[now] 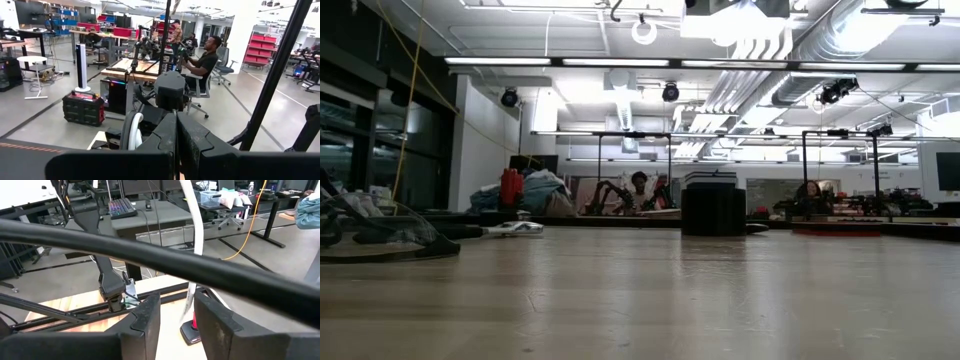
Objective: Coil cords
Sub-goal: Coil the white wire onto the black spool
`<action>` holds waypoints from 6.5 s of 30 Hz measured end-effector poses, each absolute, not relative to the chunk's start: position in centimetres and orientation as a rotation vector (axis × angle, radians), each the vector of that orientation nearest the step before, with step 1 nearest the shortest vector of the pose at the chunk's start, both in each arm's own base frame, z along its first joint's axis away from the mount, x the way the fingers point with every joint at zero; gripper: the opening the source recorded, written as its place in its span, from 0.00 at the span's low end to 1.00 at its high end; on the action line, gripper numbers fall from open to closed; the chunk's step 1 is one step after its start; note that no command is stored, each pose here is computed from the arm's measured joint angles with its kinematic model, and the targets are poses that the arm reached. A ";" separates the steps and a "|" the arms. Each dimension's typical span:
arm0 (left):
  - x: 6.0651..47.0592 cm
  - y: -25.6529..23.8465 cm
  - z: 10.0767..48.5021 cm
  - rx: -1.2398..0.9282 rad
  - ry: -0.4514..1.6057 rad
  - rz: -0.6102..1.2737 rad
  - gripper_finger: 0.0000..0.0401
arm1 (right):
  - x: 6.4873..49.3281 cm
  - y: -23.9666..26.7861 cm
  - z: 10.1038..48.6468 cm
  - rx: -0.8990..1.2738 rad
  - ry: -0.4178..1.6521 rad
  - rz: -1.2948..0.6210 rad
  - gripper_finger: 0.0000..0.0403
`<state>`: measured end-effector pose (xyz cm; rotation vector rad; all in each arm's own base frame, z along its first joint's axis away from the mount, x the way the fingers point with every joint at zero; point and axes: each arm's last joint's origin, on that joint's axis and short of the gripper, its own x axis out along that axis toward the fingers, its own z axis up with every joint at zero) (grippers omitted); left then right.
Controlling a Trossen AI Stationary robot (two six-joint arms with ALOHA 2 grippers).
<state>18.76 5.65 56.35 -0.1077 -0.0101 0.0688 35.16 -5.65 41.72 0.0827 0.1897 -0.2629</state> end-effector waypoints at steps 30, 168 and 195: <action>18.8 5.6 56.3 -0.137 -0.008 0.052 0.00 | 35.2 -5.7 42.0 0.080 0.162 -0.283 0.05; 21.6 4.3 49.8 -0.250 0.496 0.237 0.00 | 33.9 -7.8 42.9 0.004 0.145 -0.154 0.06; 16.7 3.1 59.1 -0.195 -0.033 0.163 0.00 | 35.8 -3.7 41.7 0.040 0.166 -0.262 0.39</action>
